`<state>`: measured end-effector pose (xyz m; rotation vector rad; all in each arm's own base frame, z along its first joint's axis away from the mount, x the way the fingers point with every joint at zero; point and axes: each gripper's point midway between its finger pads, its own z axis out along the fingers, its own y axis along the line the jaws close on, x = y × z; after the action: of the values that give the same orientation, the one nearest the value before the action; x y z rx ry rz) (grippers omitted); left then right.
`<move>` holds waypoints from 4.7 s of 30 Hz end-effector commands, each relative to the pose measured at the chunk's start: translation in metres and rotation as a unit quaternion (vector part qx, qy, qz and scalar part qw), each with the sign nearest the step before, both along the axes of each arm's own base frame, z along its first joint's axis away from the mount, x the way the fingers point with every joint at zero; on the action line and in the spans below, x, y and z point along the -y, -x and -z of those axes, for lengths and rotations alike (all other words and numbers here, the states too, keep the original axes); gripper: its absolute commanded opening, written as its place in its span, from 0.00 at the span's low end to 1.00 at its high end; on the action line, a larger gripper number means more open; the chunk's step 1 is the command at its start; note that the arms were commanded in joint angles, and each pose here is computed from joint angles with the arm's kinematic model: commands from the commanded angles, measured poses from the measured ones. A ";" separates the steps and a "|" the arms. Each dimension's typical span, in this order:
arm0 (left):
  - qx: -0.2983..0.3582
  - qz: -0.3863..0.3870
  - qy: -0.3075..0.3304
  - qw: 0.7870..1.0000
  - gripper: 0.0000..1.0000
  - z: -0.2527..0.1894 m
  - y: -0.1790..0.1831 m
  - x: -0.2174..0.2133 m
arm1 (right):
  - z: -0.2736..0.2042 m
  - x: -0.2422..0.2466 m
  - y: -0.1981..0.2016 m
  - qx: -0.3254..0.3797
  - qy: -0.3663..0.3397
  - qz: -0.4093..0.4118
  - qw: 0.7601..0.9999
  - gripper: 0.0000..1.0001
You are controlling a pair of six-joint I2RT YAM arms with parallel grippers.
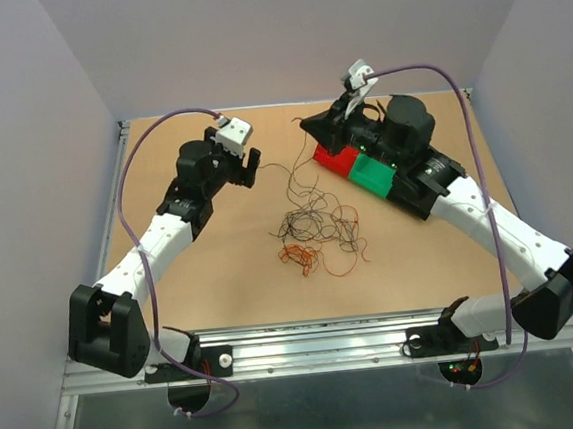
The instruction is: Untangle the cables
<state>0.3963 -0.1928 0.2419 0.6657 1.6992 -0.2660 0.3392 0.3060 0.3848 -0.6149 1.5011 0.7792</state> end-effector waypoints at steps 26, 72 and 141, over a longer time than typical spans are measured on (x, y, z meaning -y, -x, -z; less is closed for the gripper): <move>-0.005 0.247 0.061 0.967 0.85 0.012 0.044 0.073 | -0.259 0.187 -0.007 0.157 -0.212 0.436 0.861 0.01; 0.008 0.235 0.050 0.971 0.84 0.006 0.046 0.069 | -0.164 0.355 -0.061 0.095 -0.289 0.515 0.801 0.01; 0.022 0.240 0.043 0.970 0.84 0.000 0.056 0.070 | 0.271 0.395 -0.104 -0.265 -0.237 0.634 0.686 0.01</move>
<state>0.3469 -0.2623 0.2252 0.9958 1.5227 -0.6692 0.4217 -0.0836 0.1021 1.1019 1.7343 0.1243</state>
